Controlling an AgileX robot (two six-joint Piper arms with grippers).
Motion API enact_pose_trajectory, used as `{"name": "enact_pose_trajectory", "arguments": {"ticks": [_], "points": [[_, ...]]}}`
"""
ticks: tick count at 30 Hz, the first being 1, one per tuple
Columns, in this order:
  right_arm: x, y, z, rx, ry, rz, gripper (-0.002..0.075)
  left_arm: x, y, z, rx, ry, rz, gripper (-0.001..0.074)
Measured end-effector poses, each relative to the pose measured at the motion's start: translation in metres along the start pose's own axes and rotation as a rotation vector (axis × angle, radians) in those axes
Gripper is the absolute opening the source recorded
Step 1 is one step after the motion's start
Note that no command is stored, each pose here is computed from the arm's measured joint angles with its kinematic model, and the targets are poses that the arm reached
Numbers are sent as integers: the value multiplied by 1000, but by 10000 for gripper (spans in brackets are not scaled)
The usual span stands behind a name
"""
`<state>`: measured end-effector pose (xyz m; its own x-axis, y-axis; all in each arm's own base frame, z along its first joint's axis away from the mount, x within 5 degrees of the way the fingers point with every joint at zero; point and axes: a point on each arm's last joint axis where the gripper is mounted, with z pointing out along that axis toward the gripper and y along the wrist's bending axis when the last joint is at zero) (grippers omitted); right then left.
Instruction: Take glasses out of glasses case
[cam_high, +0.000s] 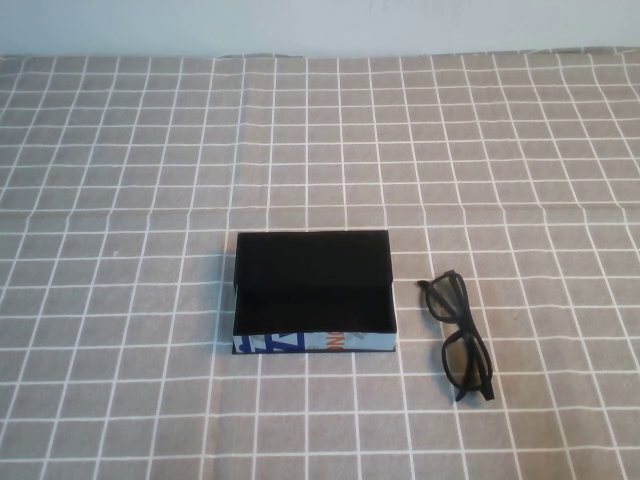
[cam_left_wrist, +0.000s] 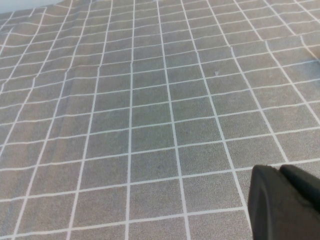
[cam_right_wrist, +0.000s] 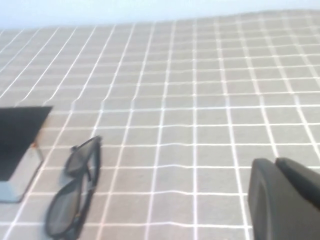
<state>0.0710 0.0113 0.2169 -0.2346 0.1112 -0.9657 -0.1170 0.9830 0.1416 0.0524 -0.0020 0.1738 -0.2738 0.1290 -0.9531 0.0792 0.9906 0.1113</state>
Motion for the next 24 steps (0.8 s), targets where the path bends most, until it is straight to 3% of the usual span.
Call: {"name": "enact_pose_trajectory", "arguments": {"ticks": [8,15,24], "points": [[26,-6,-8,12,-147,5,-18,0,0,0,0,0,0,-5],[41,-5,-8,6,1,5,-18,0,0,0,0,0,0,-4],[43,-5,-8,6,20,6,-18,0,0,0,0,0,0,-4]]}}
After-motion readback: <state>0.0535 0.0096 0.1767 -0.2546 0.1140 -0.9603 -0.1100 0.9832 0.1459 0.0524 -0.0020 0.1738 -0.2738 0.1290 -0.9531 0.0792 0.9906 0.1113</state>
